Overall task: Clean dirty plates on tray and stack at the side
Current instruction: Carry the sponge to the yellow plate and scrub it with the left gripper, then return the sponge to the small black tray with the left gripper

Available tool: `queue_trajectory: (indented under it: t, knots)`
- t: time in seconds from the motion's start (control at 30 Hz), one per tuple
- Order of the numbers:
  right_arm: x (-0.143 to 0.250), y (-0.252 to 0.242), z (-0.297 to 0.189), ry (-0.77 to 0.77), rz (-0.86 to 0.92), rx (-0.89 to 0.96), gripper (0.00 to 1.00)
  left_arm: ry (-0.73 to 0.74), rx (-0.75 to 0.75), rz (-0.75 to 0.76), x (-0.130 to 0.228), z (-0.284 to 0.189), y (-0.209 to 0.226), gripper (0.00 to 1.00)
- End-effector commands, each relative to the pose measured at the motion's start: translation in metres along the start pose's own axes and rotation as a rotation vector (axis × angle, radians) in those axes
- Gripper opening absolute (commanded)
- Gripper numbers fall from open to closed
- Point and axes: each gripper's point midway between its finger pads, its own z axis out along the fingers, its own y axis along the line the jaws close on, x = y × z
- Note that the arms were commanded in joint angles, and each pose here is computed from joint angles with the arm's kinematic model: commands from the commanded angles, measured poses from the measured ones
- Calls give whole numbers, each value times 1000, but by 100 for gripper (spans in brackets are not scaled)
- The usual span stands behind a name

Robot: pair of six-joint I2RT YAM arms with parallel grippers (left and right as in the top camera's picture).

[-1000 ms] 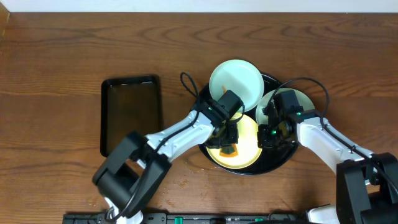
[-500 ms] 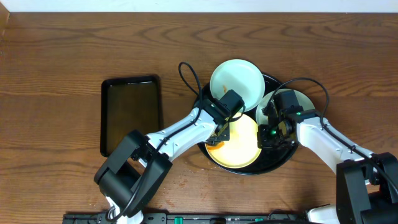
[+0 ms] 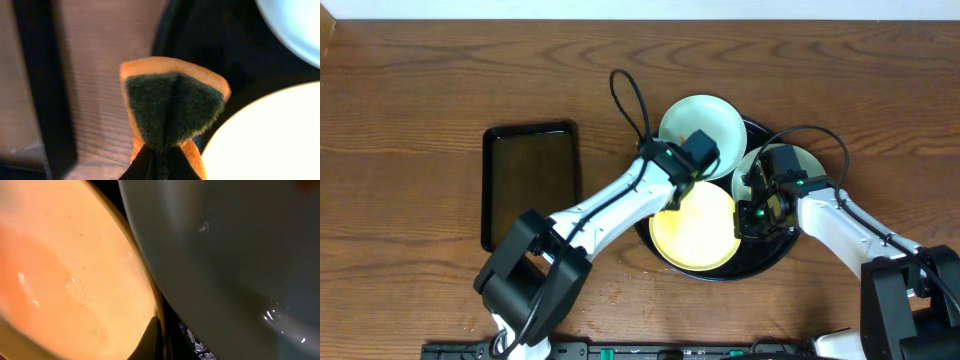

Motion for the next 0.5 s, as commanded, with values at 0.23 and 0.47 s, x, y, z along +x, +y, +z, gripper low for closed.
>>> queue_trajectory:
  t: [0.23, 0.47]
  knots:
    - [6, -8, 4, 21, -6, 42, 1, -89, -2, -159, -27, -73, 83, 7]
    - [6, -8, 4, 22, -8, 42, 1, -66, -49, -391, -26, -82, 194, 8]
